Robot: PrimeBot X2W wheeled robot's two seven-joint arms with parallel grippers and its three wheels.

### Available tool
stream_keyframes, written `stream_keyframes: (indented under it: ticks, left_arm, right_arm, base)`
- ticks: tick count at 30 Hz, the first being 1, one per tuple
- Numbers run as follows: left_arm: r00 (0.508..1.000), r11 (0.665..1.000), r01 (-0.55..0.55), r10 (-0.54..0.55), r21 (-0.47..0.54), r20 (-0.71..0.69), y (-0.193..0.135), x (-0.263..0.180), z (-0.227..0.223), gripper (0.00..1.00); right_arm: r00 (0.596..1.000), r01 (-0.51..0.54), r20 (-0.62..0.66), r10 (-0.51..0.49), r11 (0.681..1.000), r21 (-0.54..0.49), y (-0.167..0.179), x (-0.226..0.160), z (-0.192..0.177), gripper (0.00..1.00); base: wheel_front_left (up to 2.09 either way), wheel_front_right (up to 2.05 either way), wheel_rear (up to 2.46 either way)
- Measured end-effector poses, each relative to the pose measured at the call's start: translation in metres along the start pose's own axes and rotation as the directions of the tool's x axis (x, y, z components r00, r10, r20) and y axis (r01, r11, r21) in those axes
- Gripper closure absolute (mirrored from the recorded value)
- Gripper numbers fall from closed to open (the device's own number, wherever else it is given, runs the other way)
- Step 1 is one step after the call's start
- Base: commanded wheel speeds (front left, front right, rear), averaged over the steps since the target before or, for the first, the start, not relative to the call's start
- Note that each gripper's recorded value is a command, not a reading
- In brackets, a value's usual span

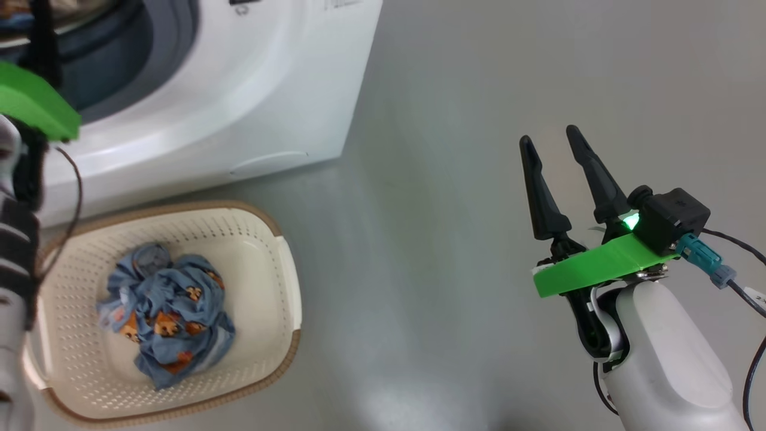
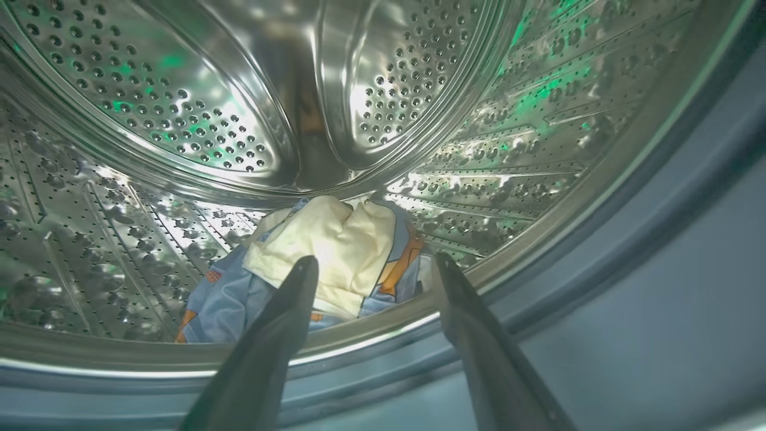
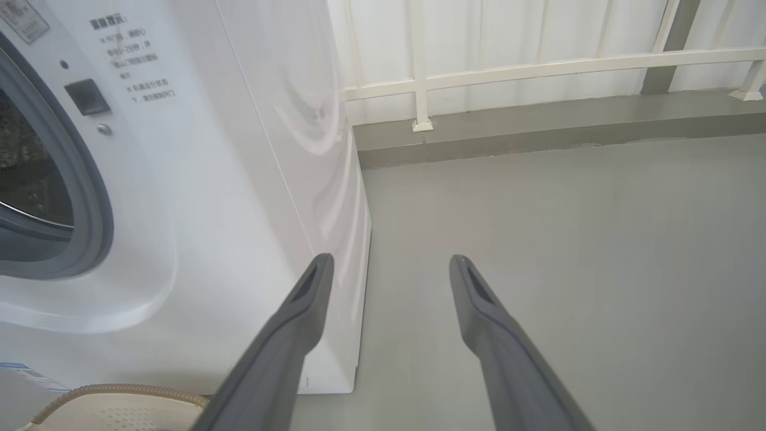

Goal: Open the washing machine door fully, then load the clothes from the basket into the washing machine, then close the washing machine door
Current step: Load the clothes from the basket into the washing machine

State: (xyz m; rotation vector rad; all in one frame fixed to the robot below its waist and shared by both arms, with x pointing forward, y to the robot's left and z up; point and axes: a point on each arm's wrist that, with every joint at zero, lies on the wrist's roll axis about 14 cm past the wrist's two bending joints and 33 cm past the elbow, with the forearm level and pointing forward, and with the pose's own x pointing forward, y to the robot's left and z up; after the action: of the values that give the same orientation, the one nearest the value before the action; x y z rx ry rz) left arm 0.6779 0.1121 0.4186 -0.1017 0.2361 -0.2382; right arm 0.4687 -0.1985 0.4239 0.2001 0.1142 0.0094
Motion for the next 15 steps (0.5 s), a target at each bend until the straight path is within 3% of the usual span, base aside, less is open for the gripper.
stream_keyframes:
  ticks: [15]
  left_arm:
    - [0.995, 0.999, 0.028, -0.026, -0.02, 0.096, -0.016, -0.095, 0.02, 0.0]
  right_arm:
    - [0.994, -0.043, 0.1, 0.039, 0.998, 0.035, 0.015, -0.021, 0.046, 0.0]
  base:
    - [0.0, 0.0, 0.0]
